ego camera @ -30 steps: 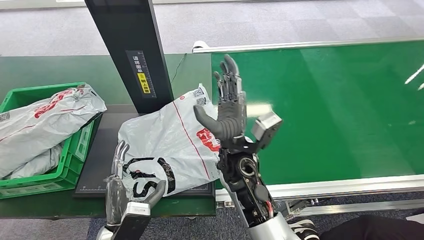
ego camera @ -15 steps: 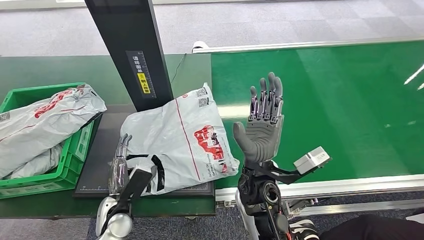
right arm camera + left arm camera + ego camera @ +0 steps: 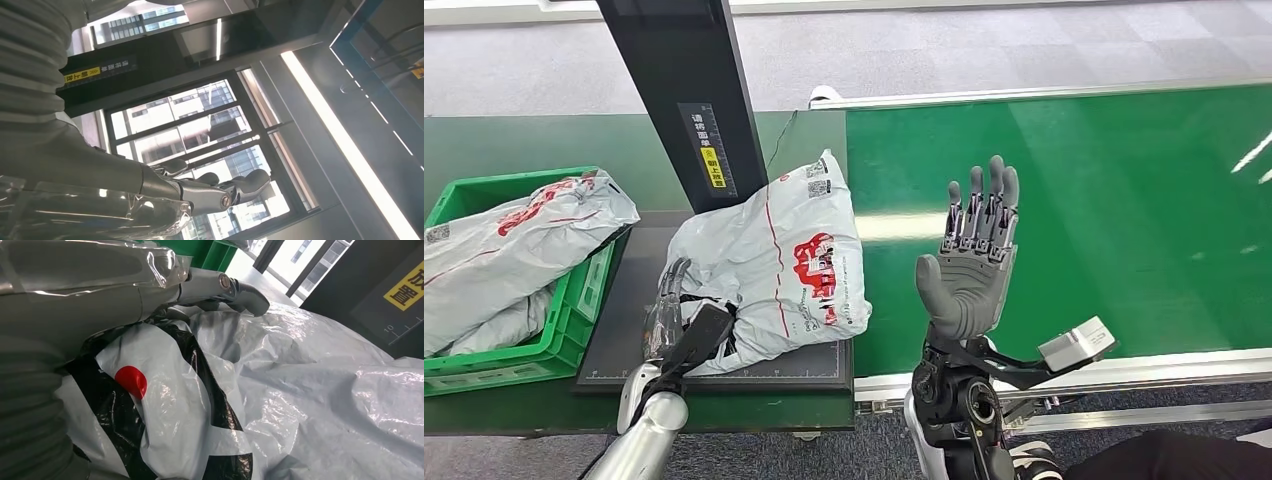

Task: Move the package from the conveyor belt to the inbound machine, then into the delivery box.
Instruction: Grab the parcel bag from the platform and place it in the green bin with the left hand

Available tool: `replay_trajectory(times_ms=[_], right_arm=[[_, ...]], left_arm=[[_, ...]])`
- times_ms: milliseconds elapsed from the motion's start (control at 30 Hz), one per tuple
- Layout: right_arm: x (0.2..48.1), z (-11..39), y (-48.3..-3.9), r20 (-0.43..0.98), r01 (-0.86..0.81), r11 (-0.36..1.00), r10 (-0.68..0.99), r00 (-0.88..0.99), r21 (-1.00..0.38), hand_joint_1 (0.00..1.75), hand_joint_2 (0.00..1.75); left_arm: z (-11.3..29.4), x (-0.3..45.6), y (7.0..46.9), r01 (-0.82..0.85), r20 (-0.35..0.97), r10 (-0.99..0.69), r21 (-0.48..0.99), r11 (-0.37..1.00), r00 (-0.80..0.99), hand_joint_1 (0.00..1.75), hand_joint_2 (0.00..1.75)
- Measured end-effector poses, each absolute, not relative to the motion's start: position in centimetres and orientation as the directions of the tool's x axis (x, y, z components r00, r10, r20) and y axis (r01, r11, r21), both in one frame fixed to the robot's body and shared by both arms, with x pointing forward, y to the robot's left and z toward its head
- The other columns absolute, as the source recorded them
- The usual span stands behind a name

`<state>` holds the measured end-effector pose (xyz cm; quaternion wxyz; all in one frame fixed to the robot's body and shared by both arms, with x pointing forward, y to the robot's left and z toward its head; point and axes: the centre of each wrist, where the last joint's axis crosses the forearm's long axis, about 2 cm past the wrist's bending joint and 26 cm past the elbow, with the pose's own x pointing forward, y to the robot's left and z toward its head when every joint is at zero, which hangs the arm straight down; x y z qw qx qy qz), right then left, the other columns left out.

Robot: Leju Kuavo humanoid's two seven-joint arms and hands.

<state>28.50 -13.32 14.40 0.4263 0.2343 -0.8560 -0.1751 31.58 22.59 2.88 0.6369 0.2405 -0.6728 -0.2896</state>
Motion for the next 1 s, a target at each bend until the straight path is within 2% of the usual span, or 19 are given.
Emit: replay_trajectory(times_ms=[100, 133, 267, 1000], right_arm=[[28.4, 14.3, -13.4, 0.646, -0.248, 0.826, -0.553, -0.526, 0.506, 0.00, 1.75], [28.4, 14.3, -13.4, 0.646, -0.247, 0.826, -0.554, -0.525, 0.507, 0.00, 1.75], [28.4, 14.1, -13.6, 0.646, -0.239, 0.825, -0.554, -0.525, 0.512, 0.00, 1.75], [28.1, 13.4, -14.5, 0.657, -0.215, 0.830, -0.542, -0.524, 0.514, 0.00, 1.75]], left_arm=[[2.8, 31.6, 22.6, 0.059, 0.713, -0.697, 0.701, 0.711, -0.074, 1.25, 1.75], [2.7, 31.6, 22.6, 0.064, 0.712, -0.698, 0.702, 0.709, -0.078, 1.40, 1.75], [2.7, 31.5, 22.5, 0.066, 0.713, -0.694, 0.701, 0.710, -0.102, 1.63, 1.75], [3.2, 29.8, 22.5, -0.104, 0.754, -0.628, 0.621, 0.777, -0.191, 1.75, 1.75]])
